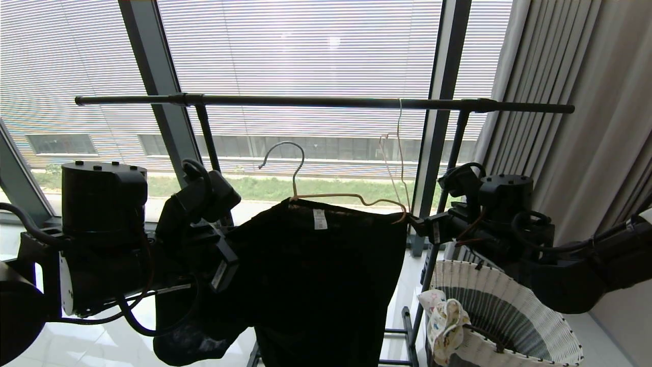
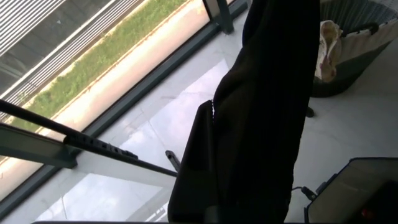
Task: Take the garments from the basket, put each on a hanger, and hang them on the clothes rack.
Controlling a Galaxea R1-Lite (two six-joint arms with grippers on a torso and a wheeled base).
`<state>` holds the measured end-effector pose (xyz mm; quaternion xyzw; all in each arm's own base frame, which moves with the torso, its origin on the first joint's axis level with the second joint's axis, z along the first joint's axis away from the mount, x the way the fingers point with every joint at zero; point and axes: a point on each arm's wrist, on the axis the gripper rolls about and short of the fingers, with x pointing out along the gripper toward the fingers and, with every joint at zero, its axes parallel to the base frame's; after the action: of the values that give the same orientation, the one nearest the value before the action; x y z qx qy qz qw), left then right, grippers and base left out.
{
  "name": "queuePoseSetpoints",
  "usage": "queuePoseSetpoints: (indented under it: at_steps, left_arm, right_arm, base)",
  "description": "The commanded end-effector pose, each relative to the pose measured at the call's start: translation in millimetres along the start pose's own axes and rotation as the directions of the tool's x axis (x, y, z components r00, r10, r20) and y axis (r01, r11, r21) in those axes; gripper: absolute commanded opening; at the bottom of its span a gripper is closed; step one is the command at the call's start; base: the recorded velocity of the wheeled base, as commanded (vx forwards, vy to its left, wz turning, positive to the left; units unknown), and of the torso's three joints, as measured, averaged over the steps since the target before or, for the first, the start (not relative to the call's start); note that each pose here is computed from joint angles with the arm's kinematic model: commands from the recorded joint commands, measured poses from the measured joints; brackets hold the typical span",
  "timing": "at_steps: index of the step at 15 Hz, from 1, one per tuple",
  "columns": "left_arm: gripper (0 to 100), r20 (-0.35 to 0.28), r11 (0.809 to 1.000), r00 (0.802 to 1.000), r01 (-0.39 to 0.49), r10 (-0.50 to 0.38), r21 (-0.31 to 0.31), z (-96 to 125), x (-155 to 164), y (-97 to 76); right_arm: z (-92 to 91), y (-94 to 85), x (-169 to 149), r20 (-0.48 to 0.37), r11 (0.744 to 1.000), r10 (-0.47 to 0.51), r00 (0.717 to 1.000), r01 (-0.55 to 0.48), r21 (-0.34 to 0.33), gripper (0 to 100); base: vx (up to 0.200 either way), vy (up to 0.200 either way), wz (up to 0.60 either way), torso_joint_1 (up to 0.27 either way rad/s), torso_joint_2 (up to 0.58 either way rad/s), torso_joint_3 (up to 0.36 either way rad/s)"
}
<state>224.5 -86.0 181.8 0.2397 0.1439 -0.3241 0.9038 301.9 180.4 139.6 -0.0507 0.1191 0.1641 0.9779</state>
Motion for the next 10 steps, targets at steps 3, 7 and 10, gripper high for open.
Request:
queuePoseSetpoints:
  at_steps: [3, 7, 10]
  left_arm:
    - [0, -0.008, 1.000, 1.000, 0.004, -0.004, 0.004, -4, -2, -2.5]
    - [0, -0.071, 0.999, 0.996, 0.045, -0.045, 0.003, -12, 16, -10.4]
    - [0, -0.133, 0.999, 0.990, 0.039, -0.039, 0.003, -19, 31, -14.1]
  right_arm:
    - [7.6, -2.9, -5, 0.025, 1.000, -0.005, 1.000, 0.005, 0.002, 100]
    - [27.5, -9.5, -19, 0.035, 1.000, 0.000, 0.999, 0.000, 0.000, 100]
    - [51.3, -11.8, -27, 0.066, 1.000, 0.000, 0.998, -0.001, 0.005, 100]
  base:
    - [0.000, 0.000, 0.00, 0.000, 0.00, 0.000]
    - [0.000, 0.000, 0.00, 0.000, 0.00, 0.000]
    - [0.000, 0.000, 0.00, 0.000, 0.00, 0.000]
